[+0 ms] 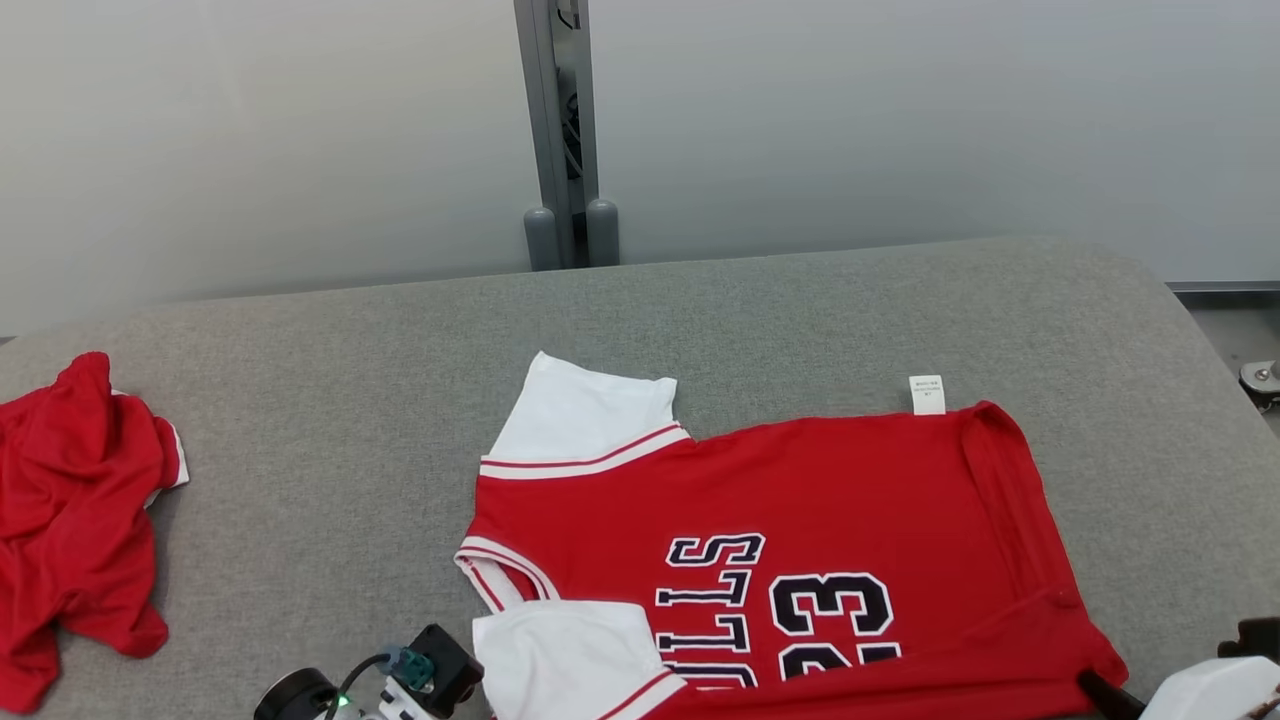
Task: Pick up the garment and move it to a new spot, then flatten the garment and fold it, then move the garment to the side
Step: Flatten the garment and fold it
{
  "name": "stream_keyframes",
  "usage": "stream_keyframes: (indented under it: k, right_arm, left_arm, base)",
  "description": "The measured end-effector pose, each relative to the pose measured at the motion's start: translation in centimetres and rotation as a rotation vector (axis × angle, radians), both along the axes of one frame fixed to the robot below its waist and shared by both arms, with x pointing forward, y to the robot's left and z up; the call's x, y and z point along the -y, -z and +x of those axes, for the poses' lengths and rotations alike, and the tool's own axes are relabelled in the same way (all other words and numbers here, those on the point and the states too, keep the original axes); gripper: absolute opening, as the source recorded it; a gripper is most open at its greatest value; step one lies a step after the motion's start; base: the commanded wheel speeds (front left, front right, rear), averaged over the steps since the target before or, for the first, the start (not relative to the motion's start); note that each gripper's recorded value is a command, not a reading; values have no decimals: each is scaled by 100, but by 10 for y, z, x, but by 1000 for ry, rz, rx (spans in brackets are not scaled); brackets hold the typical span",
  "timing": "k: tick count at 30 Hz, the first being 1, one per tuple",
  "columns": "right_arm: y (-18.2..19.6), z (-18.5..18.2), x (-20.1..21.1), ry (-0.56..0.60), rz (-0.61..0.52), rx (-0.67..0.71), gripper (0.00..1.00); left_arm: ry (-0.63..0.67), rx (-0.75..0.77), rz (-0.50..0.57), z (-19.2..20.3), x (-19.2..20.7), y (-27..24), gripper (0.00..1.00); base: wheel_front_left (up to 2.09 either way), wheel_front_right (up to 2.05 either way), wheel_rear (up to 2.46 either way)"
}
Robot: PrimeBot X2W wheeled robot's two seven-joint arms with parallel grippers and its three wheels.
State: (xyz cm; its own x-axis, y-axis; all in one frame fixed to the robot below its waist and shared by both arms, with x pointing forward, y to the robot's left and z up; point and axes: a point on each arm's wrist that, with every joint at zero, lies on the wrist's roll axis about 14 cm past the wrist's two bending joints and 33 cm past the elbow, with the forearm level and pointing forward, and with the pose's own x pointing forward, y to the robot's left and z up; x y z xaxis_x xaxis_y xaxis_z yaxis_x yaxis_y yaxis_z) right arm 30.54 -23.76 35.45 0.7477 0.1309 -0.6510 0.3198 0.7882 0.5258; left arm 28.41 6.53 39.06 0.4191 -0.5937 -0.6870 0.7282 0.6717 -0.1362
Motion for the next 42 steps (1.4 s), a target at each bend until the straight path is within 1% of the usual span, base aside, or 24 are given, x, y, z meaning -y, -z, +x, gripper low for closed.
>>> stream_keyframes:
  k: [3,7,8,9,10,12,16,19,21,23,26,29,31,36,38,39,40,42]
  right_arm:
    - [3,-8,0,7,8,-12,0]
    - [7,-18,2,30,25,-31,0]
    - [8,-20,3,41,25,-33,40]
    - [8,-20,4,44,20,-35,100]
    - [8,-21,4,41,18,-40,100]
    - [8,-23,7,37,5,-47,100]
    - [4,-22,18,77,-7,-37,100]
    - [1,-21,32,106,-43,-38,100]
    - [-6,-18,41,115,-81,-20,100]
    - [-17,-11,53,132,-130,14,100]
    - [-39,6,60,127,-220,98,100]
    - [-70,29,58,107,-309,228,100]
    - [-89,41,52,78,-381,322,100]
    - [-135,67,30,11,-518,578,100]
    - [-140,71,20,-34,-565,634,100]
    - [-142,76,10,-66,-591,678,100]
    - [-140,77,6,-70,-585,689,100]
    - [-133,80,-1,-84,-581,689,100]
  left_arm:
    - [10,-18,11,-7,-2,1,0]
    - [5,-56,-7,-19,2,4,0]
    - [2,-58,-8,-20,3,4,0]
    - [-1,-60,-10,-21,3,5,41]
    - [-11,-61,-10,-21,2,5,100]
    - [-22,-62,-2,-20,-1,6,100]
    - [-59,-43,2,-11,-8,3,100]
    - [-92,-17,-9,-2,-11,-2,100]
    - [-124,18,-30,9,-13,-9,100]
    - [-178,90,-62,28,-16,-23,100]
    - [-256,218,-126,58,-17,-46,100]
    - [-332,340,-189,81,-16,-66,100]
    - [-396,416,-238,95,-18,-79,100]
    - [-503,566,-329,115,-20,-96,100]
    - [-523,607,-331,120,-21,-98,100]
    - [-526,634,-306,123,-20,-95,100]
    - [-532,649,-287,124,-21,-93,100]
    - [-567,680,-300,130,-22,-102,100]
  base:
    - [0,0,0]
    - [0,0,0]
    - [0,0,0]
    - [0,0,0]
    - [0,0,0]
    - [0,0,0]
    - [0,0,0]
    - [0,0,0]
    - [0,0,0]
    - [0,0,0]
    - [0,0,0]
    - [0,0,0]
    - [0,0,0]
    - [0,0,0]
    - [0,0,0]
    - [0,0,0]
    - [0,0,0]
    - [0,0,0]
